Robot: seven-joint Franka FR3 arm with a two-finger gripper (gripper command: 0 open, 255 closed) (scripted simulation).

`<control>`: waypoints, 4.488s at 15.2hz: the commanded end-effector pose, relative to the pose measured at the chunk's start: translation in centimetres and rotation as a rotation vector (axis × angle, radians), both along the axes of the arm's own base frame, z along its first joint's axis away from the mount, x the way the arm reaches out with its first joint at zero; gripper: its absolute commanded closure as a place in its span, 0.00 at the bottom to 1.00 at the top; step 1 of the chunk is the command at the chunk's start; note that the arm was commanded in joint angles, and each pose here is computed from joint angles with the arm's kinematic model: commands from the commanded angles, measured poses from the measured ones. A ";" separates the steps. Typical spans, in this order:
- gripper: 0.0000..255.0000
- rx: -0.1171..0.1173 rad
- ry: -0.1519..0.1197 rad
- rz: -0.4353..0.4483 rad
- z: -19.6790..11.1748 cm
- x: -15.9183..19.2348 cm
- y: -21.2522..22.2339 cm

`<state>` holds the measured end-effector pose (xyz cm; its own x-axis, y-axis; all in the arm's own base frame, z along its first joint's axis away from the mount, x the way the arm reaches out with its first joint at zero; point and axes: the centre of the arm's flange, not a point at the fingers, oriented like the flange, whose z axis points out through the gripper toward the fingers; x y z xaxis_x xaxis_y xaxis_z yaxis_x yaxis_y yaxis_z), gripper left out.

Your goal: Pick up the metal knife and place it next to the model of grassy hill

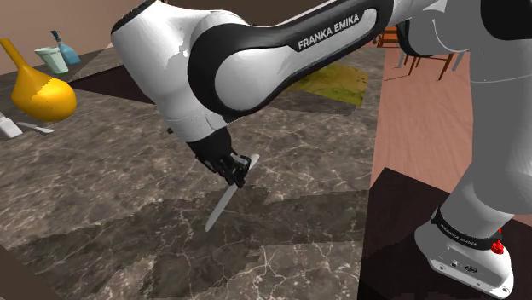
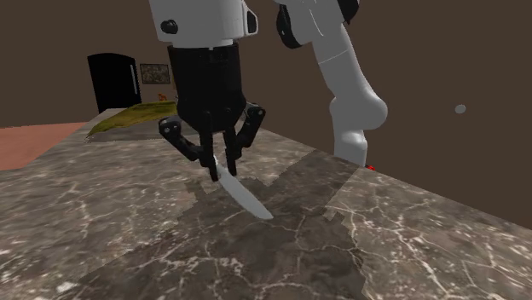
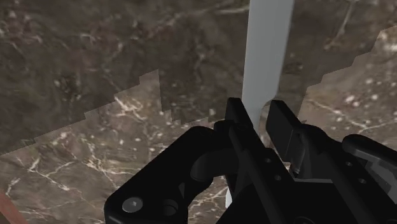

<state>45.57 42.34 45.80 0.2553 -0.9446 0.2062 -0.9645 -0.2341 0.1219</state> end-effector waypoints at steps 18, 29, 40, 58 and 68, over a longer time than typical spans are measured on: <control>1.00 0.000 0.000 0.000 10.1 0.1 -0.1; 1.00 0.000 0.000 0.000 13.1 0.5 -6.7; 1.00 0.000 0.000 0.000 13.1 1.5 -21.2; 1.00 0.000 0.000 0.000 10.5 2.7 -37.7; 1.00 0.000 0.000 0.000 5.2 2.7 -37.7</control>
<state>48.25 4.66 51.59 0.2556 -0.9446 0.2061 -0.9644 -0.2342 0.1227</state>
